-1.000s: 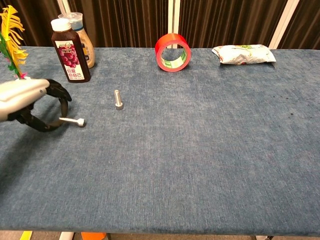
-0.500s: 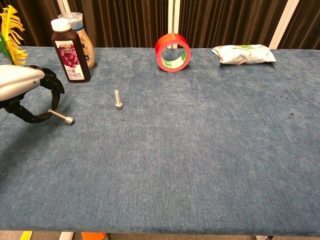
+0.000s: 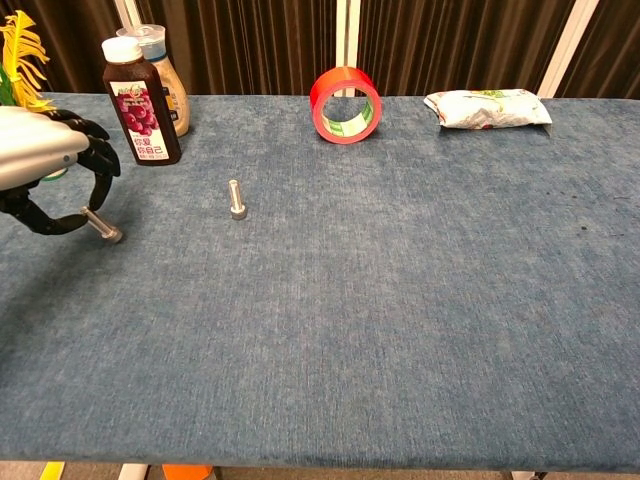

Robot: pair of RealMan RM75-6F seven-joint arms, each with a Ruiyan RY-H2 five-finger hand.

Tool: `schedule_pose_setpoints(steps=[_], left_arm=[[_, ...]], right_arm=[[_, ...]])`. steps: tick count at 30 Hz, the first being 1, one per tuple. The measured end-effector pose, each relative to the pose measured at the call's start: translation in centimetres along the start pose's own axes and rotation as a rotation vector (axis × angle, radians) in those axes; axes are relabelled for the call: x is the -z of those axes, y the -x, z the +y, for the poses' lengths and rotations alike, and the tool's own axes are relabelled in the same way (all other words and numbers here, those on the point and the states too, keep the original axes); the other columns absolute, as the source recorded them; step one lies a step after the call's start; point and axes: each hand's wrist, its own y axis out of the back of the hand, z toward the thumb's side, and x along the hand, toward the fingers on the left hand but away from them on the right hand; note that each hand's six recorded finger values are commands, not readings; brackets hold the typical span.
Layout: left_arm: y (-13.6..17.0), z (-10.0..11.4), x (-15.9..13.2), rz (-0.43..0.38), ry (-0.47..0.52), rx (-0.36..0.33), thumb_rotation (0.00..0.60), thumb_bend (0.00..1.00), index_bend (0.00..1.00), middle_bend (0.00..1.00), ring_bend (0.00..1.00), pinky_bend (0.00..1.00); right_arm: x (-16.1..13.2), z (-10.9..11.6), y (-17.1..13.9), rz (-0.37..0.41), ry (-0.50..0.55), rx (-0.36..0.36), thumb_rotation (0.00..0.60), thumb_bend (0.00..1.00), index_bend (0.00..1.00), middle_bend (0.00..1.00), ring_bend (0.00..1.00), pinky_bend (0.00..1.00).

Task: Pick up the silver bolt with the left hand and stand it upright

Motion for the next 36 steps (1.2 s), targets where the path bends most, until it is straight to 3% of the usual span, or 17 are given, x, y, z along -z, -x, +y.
schedule_pose_setpoints(steps=[21, 25, 29, 36], left_arm=[[-0.4, 0.0, -1.1, -0.016, -0.014, 0.016, 0.600, 0.42, 0.43, 0.21, 0.05, 0.02], [-0.2, 0.3, -1.0, -0.012, 0.006, 0.006, 0.600, 0.41, 0.34, 0.21, 0.05, 0.02], [0.5, 0.8, -0.3, 0.010, 0.062, -0.017, 0.600, 0.40, 0.27, 0.21, 0.05, 0.02], [3.2, 2.0, 3.6, 0.121, 0.278, -0.132, 0.600, 0.29, 0.28, 0.21, 0.05, 0.02]], right_arm=[[0.1, 0.1, -0.1, -0.005, -0.001, 0.001, 0.600, 0.26, 0.05, 0.12, 0.00, 0.00], [0.1, 0.1, 0.0, -0.005, -0.003, 0.002, 0.600, 0.26, 0.05, 0.12, 0.00, 0.00], [0.2, 0.3, -0.1, -0.006, -0.006, 0.006, 0.600, 0.26, 0.05, 0.12, 0.00, 0.00], [0.4, 0.5, -0.1, -0.011, -0.005, 0.006, 0.600, 0.26, 0.05, 0.12, 0.00, 0.00]])
